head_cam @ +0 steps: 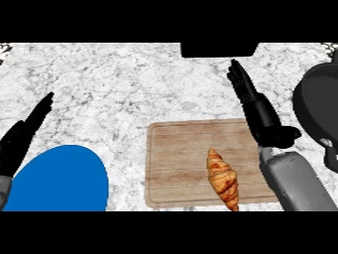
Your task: Pick the croissant from the cutting board and place it in the pot
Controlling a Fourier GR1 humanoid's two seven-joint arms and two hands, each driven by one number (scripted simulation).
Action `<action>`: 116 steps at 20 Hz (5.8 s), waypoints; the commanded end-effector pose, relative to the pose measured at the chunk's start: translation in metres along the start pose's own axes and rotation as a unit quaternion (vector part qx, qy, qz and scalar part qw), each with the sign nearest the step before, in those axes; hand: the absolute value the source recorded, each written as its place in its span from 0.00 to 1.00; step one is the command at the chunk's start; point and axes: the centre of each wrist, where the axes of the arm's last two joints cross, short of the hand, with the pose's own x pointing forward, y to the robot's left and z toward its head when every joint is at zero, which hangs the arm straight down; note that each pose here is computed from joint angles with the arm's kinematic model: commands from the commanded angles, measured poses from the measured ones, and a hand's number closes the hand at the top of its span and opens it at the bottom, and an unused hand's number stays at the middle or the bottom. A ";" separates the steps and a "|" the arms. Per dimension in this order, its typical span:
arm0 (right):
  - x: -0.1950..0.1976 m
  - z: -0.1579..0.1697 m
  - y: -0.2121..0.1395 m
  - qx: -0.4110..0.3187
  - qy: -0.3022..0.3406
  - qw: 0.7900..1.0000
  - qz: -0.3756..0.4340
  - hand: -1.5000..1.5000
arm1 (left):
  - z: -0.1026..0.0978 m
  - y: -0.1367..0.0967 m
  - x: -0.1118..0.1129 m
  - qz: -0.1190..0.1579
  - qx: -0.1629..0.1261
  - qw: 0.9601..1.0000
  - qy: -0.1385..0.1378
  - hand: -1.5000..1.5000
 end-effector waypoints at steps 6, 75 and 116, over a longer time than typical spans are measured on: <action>0.053 -0.043 0.026 0.390 -0.001 0.920 0.021 1.00 | -0.029 -0.021 0.063 0.182 0.068 0.972 -0.131 0.50; -0.010 0.023 0.067 0.633 -0.021 0.584 0.508 0.00 | -0.044 -0.022 0.059 0.255 0.100 0.955 -0.117 0.50; 0.105 0.036 0.066 -0.169 0.088 0.807 0.559 1.00 | -0.030 -0.018 0.043 0.249 0.111 0.957 -0.103 0.50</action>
